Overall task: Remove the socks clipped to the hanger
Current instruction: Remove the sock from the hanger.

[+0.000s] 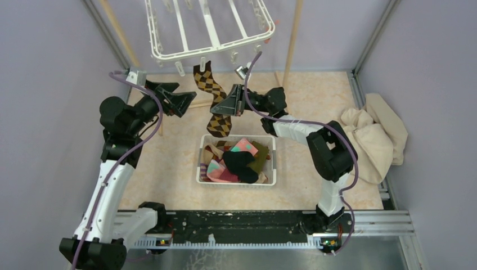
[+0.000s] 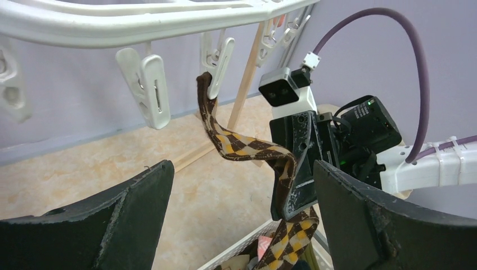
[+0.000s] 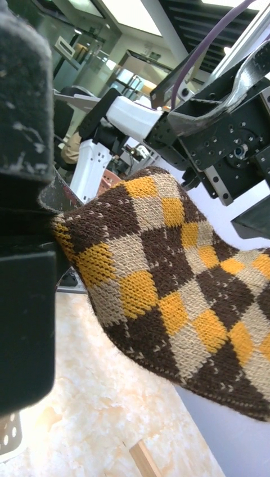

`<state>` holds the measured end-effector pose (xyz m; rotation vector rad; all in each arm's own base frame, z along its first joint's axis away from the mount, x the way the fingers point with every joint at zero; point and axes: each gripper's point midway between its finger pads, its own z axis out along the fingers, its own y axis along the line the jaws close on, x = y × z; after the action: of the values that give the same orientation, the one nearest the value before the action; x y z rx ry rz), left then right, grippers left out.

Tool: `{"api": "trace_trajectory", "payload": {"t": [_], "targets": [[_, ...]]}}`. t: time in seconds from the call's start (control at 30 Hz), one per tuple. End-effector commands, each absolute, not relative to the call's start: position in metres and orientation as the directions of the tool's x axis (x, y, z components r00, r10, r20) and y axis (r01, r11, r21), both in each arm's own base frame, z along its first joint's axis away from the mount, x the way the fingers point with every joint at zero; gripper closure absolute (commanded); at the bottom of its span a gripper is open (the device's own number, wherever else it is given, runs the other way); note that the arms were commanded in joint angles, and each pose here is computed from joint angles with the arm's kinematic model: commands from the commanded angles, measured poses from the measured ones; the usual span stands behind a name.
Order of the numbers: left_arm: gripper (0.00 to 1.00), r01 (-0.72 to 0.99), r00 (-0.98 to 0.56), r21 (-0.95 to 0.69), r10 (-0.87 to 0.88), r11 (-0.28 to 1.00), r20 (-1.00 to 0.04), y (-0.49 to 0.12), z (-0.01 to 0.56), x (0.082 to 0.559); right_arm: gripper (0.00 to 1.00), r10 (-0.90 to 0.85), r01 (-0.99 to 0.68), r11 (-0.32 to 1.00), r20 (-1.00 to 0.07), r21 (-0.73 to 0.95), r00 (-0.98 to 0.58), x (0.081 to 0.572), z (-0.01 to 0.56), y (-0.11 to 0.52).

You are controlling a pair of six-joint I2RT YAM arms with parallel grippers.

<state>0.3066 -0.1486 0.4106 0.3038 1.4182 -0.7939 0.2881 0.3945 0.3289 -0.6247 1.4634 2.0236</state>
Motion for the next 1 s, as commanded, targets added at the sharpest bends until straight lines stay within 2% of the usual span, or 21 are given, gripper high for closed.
{"api": "trace_trajectory", "payload": {"t": [0.0,0.57,0.97], "targets": [[0.01,0.666,0.009,-0.225,-0.309,0.711,-0.951,-0.147,0.422,0.299,1.0,0.217,-0.761,-0.287,-0.734,0.582,-0.644,0.267,0.367,0.377],[0.01,0.68,0.015,-0.228,-0.325,0.696,-0.946,-0.148,0.428,0.286,1.0,0.223,-0.787,-0.29,-0.761,0.545,-0.609,0.261,0.392,0.37],[0.01,0.682,-0.027,-0.254,-0.323,0.686,-0.946,-0.151,0.417,0.29,1.0,0.192,-0.807,-0.215,-0.786,0.55,-0.587,0.263,0.385,0.369]]}}
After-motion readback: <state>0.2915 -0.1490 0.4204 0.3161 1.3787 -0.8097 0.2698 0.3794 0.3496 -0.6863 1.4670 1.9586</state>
